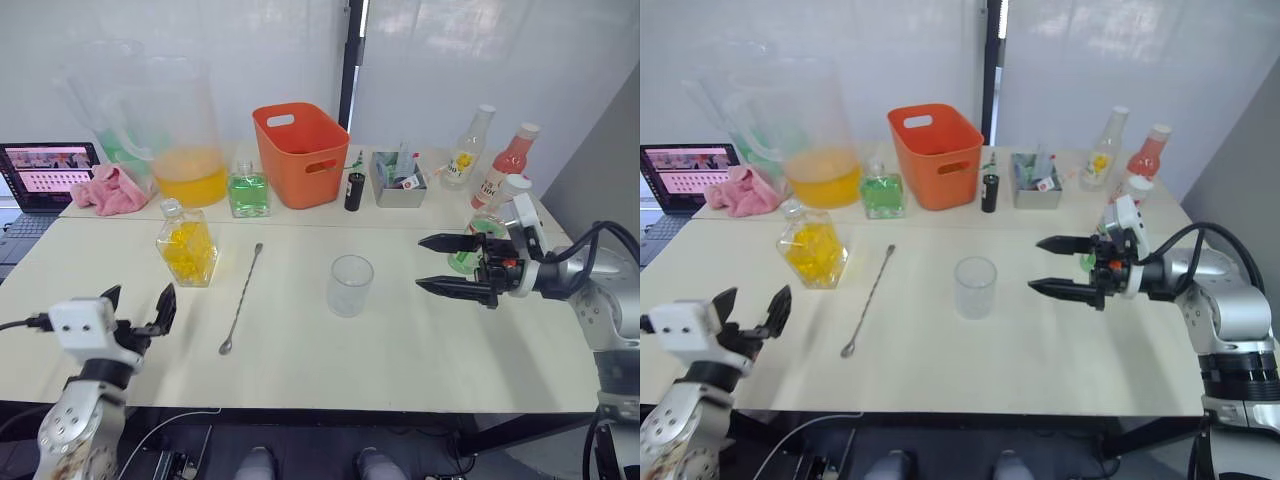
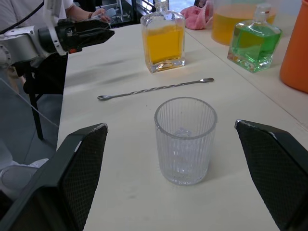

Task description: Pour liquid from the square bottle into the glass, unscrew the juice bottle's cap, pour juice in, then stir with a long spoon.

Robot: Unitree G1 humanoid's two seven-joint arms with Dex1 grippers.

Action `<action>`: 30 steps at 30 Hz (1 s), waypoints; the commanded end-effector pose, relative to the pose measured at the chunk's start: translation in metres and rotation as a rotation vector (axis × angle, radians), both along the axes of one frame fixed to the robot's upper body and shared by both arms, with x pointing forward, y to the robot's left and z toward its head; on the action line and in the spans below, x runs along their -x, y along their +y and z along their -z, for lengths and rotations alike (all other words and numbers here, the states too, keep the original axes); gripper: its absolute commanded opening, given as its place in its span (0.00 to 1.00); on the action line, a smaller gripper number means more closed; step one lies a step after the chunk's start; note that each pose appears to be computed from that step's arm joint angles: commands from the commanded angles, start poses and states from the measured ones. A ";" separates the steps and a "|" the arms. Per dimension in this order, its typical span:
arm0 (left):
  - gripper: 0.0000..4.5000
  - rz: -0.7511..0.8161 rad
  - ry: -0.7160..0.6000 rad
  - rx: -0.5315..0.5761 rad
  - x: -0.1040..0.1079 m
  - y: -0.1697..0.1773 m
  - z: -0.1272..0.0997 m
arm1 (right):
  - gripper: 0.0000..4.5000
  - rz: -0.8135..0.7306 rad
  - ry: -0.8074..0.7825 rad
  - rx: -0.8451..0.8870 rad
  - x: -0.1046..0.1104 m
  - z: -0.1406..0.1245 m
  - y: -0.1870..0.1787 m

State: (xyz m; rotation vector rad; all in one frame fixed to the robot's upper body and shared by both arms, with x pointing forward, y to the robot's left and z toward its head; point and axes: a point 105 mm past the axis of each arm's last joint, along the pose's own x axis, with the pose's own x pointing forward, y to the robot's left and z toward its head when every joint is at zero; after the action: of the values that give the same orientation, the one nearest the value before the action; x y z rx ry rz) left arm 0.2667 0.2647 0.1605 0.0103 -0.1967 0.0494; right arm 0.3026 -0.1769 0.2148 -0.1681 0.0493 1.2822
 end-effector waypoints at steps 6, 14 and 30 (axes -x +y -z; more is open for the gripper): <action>0.99 0.010 -0.023 -0.013 -0.044 0.004 -0.007 | 1.00 0.038 -0.039 0.014 0.012 -0.008 -0.009; 0.99 0.026 -0.045 0.001 -0.074 0.009 -0.011 | 1.00 0.047 -0.012 0.016 0.018 -0.005 -0.009; 0.73 0.071 -0.057 0.034 -0.107 -0.006 -0.014 | 1.00 0.060 -0.015 0.008 0.017 -0.003 -0.009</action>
State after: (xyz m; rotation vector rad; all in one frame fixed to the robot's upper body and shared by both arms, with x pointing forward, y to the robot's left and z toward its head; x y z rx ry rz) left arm 0.3728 0.2623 0.1615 -0.0440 -0.2041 -0.0010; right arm 0.2890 -0.1857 0.2073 -0.1632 0.0941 1.2144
